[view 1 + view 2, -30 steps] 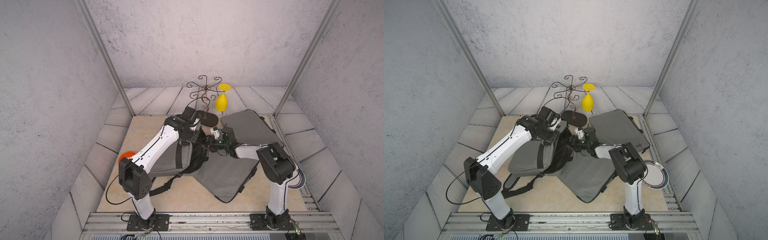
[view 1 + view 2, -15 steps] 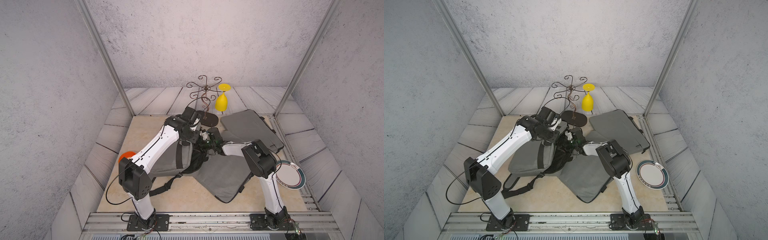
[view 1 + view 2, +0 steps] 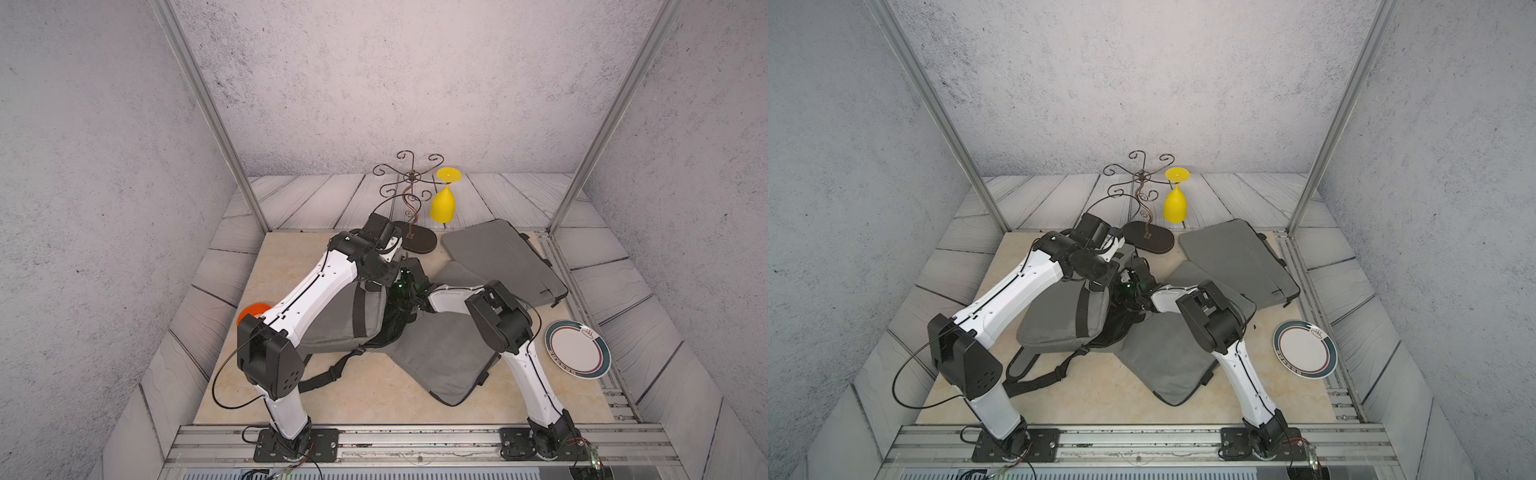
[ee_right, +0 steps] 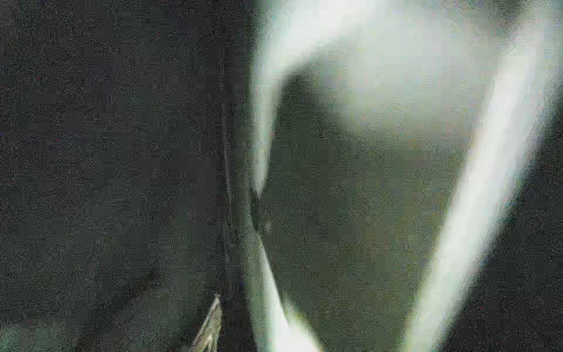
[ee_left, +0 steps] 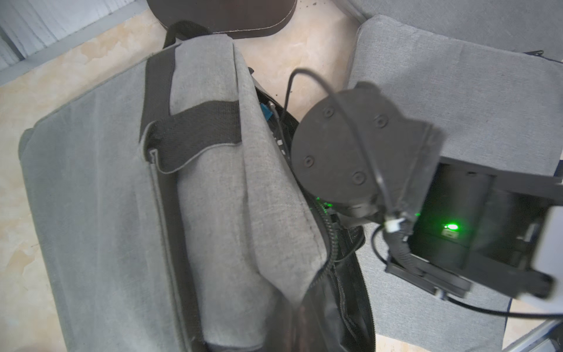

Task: Open the zippered laptop bag and take out the laptop
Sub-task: Close the bag flap on the zippered laptop bag.

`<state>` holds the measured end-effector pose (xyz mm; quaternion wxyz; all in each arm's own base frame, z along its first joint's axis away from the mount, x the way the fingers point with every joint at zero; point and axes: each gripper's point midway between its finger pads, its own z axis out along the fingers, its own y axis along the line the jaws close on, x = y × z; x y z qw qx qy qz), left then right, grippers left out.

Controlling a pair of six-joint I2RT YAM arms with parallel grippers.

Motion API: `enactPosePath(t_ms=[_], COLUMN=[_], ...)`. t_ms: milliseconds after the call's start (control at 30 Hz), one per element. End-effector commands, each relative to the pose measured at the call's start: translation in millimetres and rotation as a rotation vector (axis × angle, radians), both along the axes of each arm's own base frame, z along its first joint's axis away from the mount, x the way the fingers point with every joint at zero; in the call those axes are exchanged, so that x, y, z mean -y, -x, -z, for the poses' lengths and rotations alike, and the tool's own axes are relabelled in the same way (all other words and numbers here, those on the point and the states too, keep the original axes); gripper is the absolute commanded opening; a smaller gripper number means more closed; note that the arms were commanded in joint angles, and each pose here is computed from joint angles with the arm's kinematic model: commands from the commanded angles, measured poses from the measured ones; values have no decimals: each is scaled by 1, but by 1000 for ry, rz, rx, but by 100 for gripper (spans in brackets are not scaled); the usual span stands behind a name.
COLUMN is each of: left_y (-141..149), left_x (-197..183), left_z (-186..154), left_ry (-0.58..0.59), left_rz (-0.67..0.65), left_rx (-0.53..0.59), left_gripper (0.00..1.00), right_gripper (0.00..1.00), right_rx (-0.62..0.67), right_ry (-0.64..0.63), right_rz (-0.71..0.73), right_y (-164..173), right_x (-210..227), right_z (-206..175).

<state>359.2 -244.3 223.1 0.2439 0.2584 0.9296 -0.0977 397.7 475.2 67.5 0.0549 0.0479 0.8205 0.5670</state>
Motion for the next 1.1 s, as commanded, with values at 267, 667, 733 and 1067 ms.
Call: enactPosePath(t_ms=[267,667,733,1067], left_y=[-4,-4,-6,-6], left_x=[10,-10,-14,-23], left_z=[-18,-14,-16,-8], left_ry=[47,32,34,25], left_rz=[53,-3,-18,-16], left_rx=[58,82,90,61], left_gripper=[0,0,0,0], right_gripper=[32,6,4,1], right_rx=[21,159,178,245], right_ry=[-102,-174,-184,-177], right_rz=[20,40,49,74], right_y=[-3,-9,-11,-6], right_x=[-21,9,18,63], right_z=[-1,-70,-76,-102])
